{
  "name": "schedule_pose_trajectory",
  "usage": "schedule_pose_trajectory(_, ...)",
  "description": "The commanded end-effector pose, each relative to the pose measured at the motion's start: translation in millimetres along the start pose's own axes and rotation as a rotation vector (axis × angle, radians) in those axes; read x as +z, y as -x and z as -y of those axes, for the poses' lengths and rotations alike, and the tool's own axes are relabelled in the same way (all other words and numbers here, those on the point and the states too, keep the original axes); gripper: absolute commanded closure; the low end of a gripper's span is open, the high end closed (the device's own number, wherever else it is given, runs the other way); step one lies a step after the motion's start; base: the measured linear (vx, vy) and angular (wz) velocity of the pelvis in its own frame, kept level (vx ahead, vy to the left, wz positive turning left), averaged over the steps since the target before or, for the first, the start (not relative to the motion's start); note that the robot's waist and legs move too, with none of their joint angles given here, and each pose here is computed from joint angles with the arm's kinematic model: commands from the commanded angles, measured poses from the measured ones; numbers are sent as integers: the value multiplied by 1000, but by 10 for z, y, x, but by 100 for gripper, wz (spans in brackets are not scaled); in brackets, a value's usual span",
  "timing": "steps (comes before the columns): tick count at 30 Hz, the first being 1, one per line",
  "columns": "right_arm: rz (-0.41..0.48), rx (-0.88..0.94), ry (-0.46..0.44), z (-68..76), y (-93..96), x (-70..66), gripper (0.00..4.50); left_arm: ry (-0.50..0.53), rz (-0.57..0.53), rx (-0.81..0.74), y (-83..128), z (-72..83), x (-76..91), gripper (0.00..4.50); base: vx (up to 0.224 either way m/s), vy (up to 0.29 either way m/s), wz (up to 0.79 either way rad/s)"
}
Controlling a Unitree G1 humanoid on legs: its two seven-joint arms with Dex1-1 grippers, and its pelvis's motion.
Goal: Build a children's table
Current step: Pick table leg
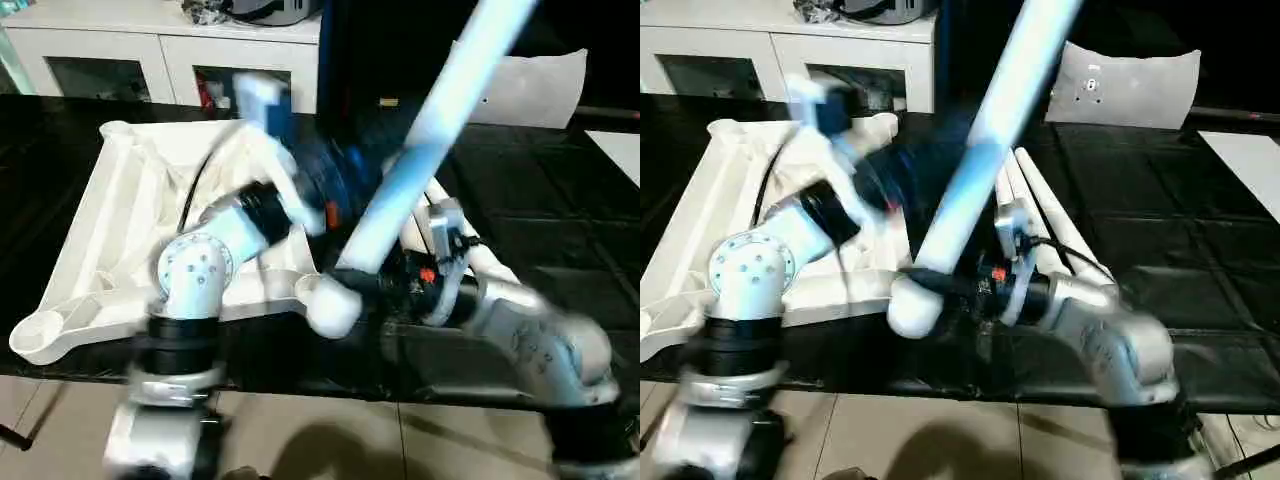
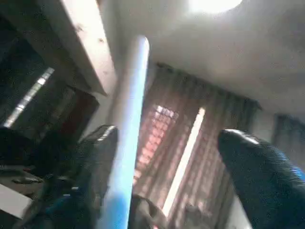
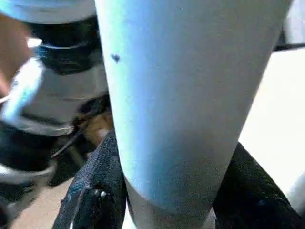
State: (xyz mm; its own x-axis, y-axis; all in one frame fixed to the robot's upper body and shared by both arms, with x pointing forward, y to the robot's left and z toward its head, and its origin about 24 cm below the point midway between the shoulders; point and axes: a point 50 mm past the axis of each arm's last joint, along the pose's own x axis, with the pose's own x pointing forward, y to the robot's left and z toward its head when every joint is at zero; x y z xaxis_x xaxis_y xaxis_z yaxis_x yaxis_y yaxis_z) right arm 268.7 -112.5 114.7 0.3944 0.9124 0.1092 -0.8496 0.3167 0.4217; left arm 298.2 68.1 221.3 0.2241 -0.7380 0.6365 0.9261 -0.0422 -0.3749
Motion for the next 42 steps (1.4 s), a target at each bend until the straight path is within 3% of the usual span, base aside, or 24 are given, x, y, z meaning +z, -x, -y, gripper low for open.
schedule_pose_trajectory(1, 52, -26, 36, -86, -5, 94, 258, -40, 16, 124, 107, -49, 34, 61, 0, 0, 0)
schedule_pose_trajectory(3, 65, -42, 37, -102, -7, 95, 259, -73, 15, 181, 154, -75, 52, 61, 0, 0, 0)
schedule_pose_trajectory(4, 97, -108, 49, -99, 9, 102, 259, -174, -16, 324, 260, -139, 85, 61, 0, 0, 0)
schedule_pose_trajectory(6, 114, -204, 80, -75, 31, 101, 259, -299, -70, 465, 393, -193, 112, 61, 0, 0, 0)
schedule_pose_trajectory(9, 42, -439, 156, 45, 67, 0, 259, -426, -205, 697, 674, -274, 88, 61, 0, 0, 0)
schedule_pose_trajectory(13, -29, -594, 200, 83, 97, -154, 259, -458, -246, 915, 1020, -235, 36, 61, 0, 0, 0)
schedule_pose_trajectory(16, 41, -686, 264, 46, 67, -107, 259, -526, -299, 1122, 1384, -188, -39, 61, 0, 0, 0)
schedule_pose_trajectory(21, 143, -668, 187, -2, 51, -47, 259, -589, -325, 1184, 1478, -156, -67, 61, 0, 0, 0)
schedule_pose_trajectory(22, 205, -731, 187, 47, 82, -19, 259, -635, -345, 1200, 1513, -149, -94, 61, 0, 0, 0)
schedule_pose_trajectory(26, 193, -789, 149, 154, 148, -108, 259, -681, -328, 1196, 1550, -101, -136, 61, 0, 0, 0)
schedule_pose_trajectory(30, 158, -739, 155, 103, 114, -185, 259, -735, -378, 1179, 1544, -53, -184, 61, 0, 0, 0)
schedule_pose_trajectory(34, 109, -687, 235, 42, 25, -226, 259, -775, -428, 1130, 1482, -100, -271, 61, 0, 0, 0)
schedule_pose_trajectory(36, 106, -664, 232, 33, 4, -233, 259, -781, -427, 1126, 1465, -119, -281, 61, -12, -8, 36)
schedule_pose_trajectory(39, 78, -672, 247, 56, -1, -262, 259, -789, -427, 1128, 1442, -141, -271, 61, -6, -16, 54)
schedule_pose_trajectory(42, 106, -708, 226, 89, 26, -263, 259, -798, -434, 1106, 1421, -149, -272, 61, 7, -16, 47)
